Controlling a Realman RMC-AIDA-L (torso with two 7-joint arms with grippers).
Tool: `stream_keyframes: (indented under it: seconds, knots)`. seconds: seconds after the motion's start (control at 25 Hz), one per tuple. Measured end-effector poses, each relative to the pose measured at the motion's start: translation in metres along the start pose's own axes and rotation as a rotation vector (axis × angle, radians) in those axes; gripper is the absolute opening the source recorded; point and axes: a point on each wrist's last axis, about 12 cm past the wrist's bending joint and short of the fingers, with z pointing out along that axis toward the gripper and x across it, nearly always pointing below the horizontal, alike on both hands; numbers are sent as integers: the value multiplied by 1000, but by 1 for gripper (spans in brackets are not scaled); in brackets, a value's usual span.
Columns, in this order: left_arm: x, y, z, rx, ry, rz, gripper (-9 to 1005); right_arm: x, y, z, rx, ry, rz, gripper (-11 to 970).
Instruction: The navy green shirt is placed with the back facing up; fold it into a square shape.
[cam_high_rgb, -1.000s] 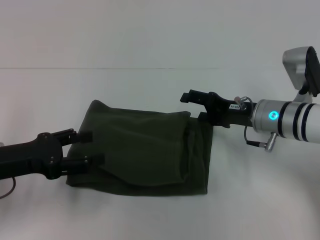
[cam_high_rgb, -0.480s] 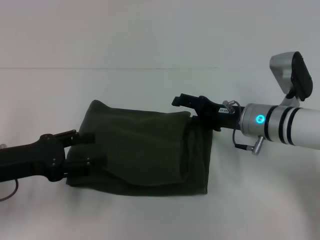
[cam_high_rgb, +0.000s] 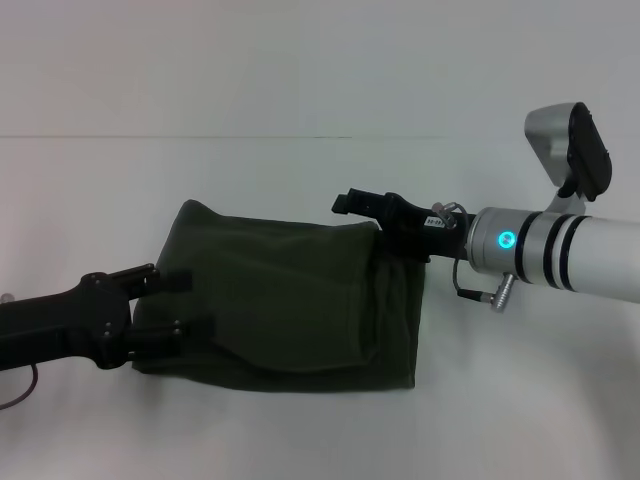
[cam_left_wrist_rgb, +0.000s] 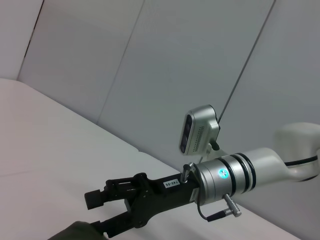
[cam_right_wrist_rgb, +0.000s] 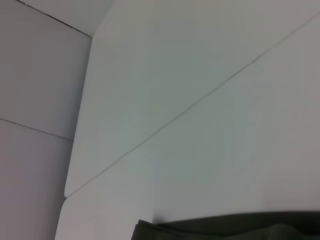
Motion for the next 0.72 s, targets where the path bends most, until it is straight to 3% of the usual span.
stream_keyframes:
  seconds: [0.28,0.72]
  knots:
    - [0,0,0,1,-1,2,876,3,-2,0,3,6,-45,825]
    - [1,0,-1,-3,-5,5,877,3,-1,1,0,9,-49,332]
